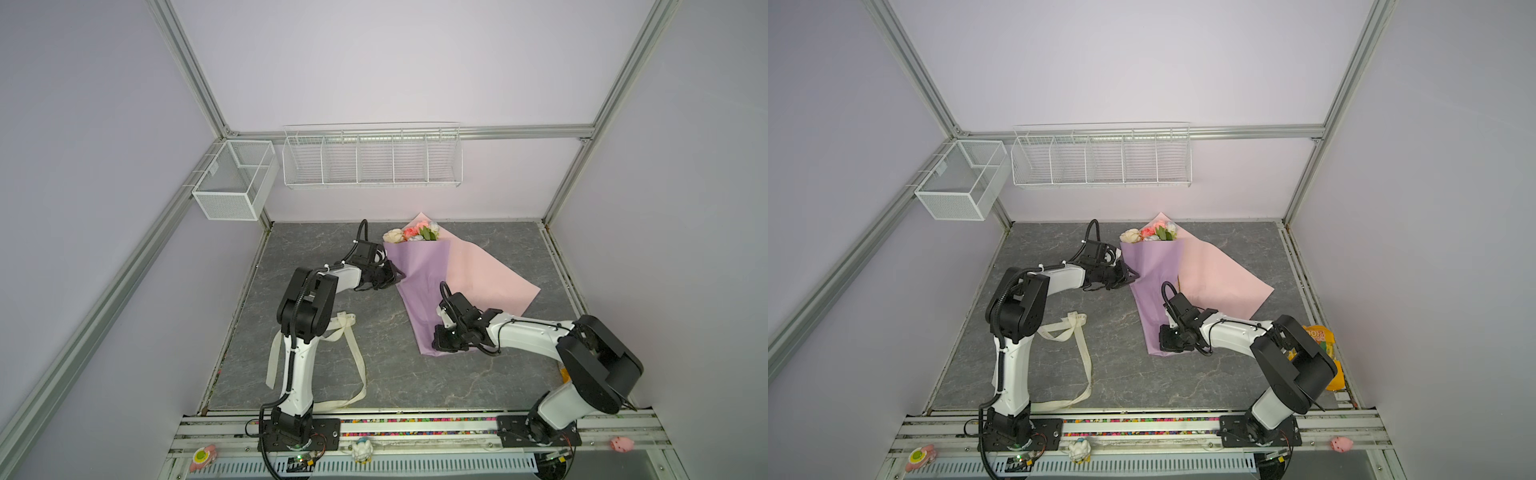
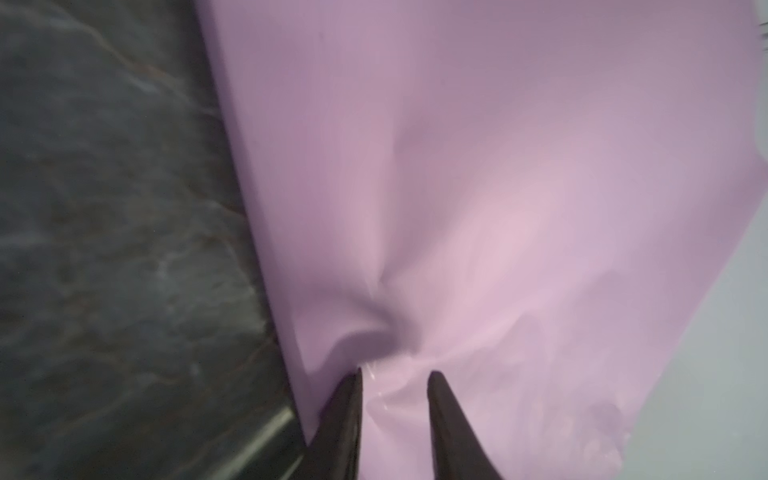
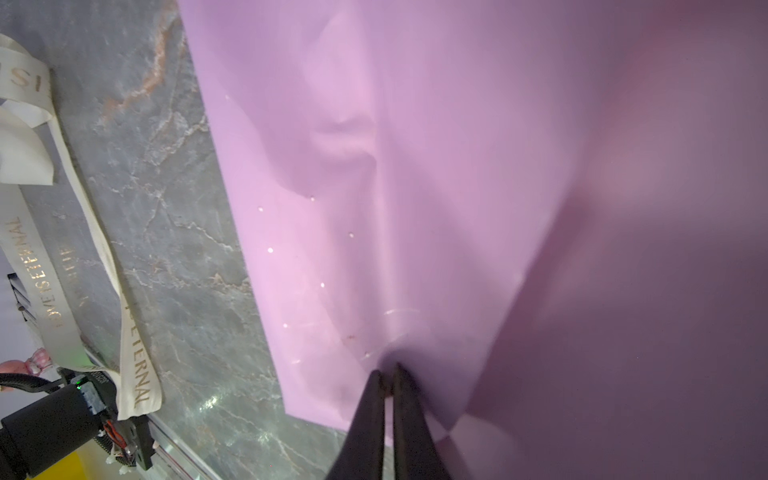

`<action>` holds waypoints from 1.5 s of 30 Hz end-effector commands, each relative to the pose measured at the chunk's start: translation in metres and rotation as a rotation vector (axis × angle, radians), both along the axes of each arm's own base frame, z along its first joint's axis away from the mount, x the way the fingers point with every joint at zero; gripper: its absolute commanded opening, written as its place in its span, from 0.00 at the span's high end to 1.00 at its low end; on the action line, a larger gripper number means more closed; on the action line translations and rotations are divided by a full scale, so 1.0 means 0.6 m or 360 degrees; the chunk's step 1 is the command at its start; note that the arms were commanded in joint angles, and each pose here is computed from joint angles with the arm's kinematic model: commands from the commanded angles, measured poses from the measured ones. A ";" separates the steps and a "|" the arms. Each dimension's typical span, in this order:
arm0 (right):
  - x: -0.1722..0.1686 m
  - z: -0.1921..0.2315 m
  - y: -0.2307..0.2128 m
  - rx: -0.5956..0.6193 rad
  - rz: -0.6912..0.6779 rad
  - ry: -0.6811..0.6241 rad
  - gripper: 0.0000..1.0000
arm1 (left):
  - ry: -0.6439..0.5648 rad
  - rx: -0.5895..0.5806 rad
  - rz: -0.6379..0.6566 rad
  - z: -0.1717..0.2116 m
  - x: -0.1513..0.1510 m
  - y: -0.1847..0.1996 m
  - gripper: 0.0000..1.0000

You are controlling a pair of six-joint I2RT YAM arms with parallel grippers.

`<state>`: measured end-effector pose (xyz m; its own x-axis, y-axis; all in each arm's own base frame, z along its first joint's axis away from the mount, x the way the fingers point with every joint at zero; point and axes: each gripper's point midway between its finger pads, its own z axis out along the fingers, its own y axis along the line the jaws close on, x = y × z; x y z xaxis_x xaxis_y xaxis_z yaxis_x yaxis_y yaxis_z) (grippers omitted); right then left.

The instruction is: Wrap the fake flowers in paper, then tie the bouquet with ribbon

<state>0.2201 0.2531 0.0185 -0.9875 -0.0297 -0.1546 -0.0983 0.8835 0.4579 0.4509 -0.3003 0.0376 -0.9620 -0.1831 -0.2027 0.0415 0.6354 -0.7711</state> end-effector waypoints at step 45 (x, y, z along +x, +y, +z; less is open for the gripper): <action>-0.006 -0.011 -0.031 -0.0121 -0.0094 0.0042 0.89 | 0.0005 0.0114 0.0067 0.058 0.019 0.052 0.87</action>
